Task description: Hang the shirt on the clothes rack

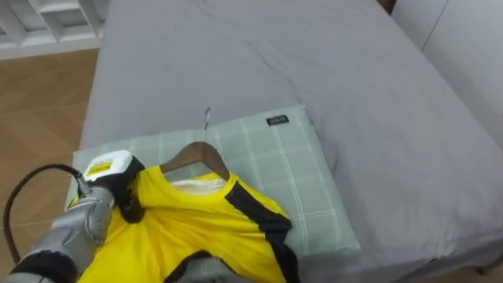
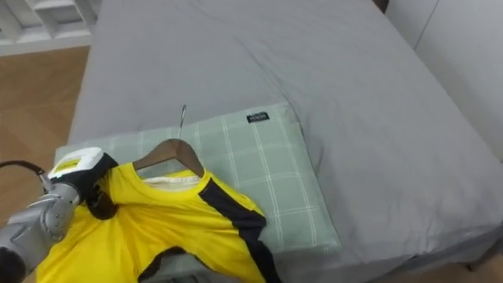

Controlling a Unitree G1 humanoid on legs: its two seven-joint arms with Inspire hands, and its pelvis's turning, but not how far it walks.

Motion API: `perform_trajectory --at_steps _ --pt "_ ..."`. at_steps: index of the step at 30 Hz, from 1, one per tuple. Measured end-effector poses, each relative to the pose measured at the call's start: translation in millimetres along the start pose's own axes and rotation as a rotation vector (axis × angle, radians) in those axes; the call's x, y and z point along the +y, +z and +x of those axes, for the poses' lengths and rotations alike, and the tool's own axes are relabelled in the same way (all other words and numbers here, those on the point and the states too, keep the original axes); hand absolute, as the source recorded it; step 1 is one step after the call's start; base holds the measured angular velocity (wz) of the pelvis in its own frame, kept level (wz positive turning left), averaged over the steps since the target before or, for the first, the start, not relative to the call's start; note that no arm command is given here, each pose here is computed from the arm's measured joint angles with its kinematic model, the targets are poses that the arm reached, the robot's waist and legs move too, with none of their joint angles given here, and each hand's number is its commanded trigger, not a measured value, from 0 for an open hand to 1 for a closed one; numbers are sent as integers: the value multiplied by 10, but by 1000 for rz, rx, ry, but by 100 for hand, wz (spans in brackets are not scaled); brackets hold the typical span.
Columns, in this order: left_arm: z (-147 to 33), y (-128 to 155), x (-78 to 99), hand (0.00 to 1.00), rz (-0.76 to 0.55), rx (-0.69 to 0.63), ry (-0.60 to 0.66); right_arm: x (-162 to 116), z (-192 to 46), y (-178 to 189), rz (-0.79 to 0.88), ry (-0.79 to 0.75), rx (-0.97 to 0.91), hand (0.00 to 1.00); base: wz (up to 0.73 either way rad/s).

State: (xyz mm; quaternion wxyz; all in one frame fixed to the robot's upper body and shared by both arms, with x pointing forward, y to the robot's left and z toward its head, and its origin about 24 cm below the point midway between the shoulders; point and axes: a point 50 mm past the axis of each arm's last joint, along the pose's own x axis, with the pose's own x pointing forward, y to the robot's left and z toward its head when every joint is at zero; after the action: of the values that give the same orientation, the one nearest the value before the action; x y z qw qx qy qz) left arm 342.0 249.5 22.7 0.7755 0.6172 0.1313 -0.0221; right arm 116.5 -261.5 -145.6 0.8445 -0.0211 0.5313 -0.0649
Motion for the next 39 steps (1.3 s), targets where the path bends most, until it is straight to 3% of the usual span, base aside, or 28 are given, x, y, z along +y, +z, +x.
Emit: perform_trajectory --at_steps 4,9,24,32,39 --pt "-135 -83 -126 100 -3 -9 30 -35 -41 -199 16 0 48 0 7" --pt "-432 -247 -419 100 -19 12 40 -102 -115 -470 78 -14 112 0 16" --pt "-752 -117 -687 100 -89 -30 28 -96 -193 -733 292 -50 141 0 3" --pt "-801 -139 -621 100 -123 -21 77 -203 -221 -767 320 -135 147 0 -2" --pt "-809 -189 -603 100 -135 10 92 -370 -252 -770 208 -258 194 0 -1"
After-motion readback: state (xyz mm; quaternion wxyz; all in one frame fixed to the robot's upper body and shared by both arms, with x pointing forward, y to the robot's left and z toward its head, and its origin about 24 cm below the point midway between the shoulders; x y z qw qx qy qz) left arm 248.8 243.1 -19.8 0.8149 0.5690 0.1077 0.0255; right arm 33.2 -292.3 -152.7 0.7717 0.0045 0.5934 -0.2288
